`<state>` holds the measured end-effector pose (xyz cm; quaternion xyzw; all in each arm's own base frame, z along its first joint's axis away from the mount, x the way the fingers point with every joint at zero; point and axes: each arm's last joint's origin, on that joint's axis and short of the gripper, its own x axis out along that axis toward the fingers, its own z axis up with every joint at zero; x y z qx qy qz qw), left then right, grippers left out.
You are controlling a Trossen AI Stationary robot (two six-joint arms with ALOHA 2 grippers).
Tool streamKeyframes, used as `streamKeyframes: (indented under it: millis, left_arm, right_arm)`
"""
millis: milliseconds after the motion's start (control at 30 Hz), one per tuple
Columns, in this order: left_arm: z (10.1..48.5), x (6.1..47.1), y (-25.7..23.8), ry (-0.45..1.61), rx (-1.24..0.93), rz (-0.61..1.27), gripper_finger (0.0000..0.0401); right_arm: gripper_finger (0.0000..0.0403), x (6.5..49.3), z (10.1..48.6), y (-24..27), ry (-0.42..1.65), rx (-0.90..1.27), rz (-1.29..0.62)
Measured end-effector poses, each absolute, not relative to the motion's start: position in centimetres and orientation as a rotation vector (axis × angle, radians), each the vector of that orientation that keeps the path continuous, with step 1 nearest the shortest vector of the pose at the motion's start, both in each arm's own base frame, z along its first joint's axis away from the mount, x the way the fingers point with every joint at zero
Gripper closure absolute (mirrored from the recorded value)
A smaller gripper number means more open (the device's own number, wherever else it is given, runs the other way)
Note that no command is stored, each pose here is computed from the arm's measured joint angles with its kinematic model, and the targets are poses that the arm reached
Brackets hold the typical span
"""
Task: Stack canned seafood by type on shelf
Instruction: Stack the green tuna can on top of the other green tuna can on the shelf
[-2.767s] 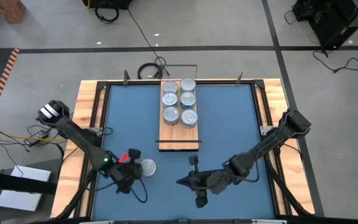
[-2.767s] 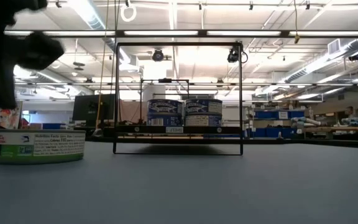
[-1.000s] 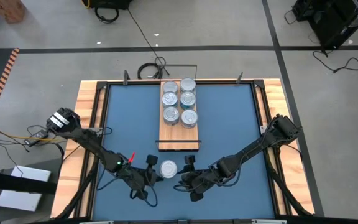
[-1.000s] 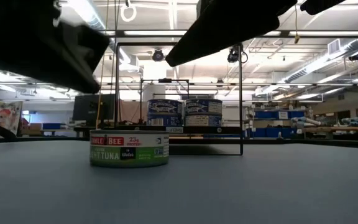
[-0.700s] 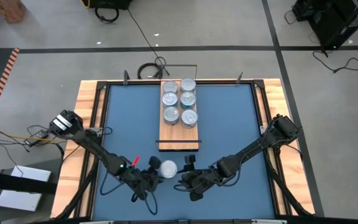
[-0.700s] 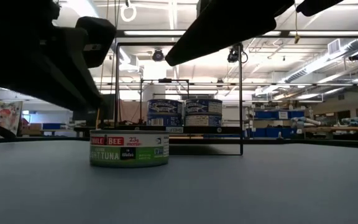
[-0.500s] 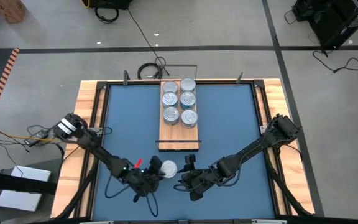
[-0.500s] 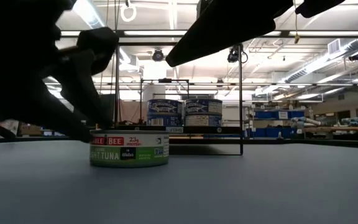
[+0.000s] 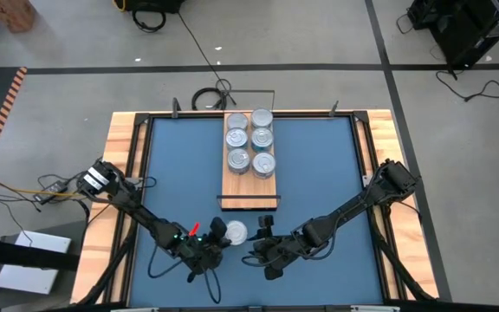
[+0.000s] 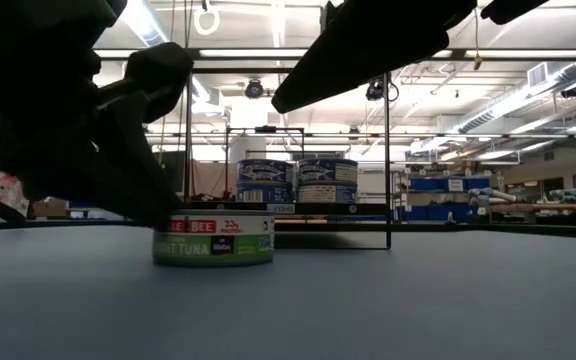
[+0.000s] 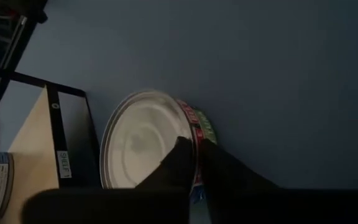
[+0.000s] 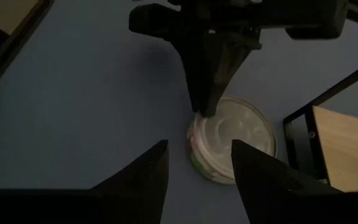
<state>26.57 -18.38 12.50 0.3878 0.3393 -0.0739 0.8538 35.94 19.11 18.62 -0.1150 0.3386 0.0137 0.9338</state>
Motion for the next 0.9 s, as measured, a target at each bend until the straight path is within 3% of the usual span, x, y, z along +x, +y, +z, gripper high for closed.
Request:
streamKeyframes:
  millis: [100,267,567,900]
  left_arm:
    - [12.6,26.7,-18.5,0.698,0.799,-0.158,0.0393]
    - [13.1,27.2,-18.8,0.688,0.759,-0.164,0.0398]
    - [15.5,29.3,-19.0,0.68,0.61,-0.119,0.04]
    - [16.7,30.5,-18.8,0.659,0.53,-0.082,0.0401]
  right_arm:
    - [0.0221,35.8,18.6,19.2,0.696,-0.236,0.032]
    - [0.0209,35.5,18.6,19.7,0.691,-0.268,0.037]
    - [0.0135,34.9,18.0,20.5,0.692,-0.398,-0.033]
    - [0.0089,34.8,12.1,22.8,0.709,-0.785,-0.236]
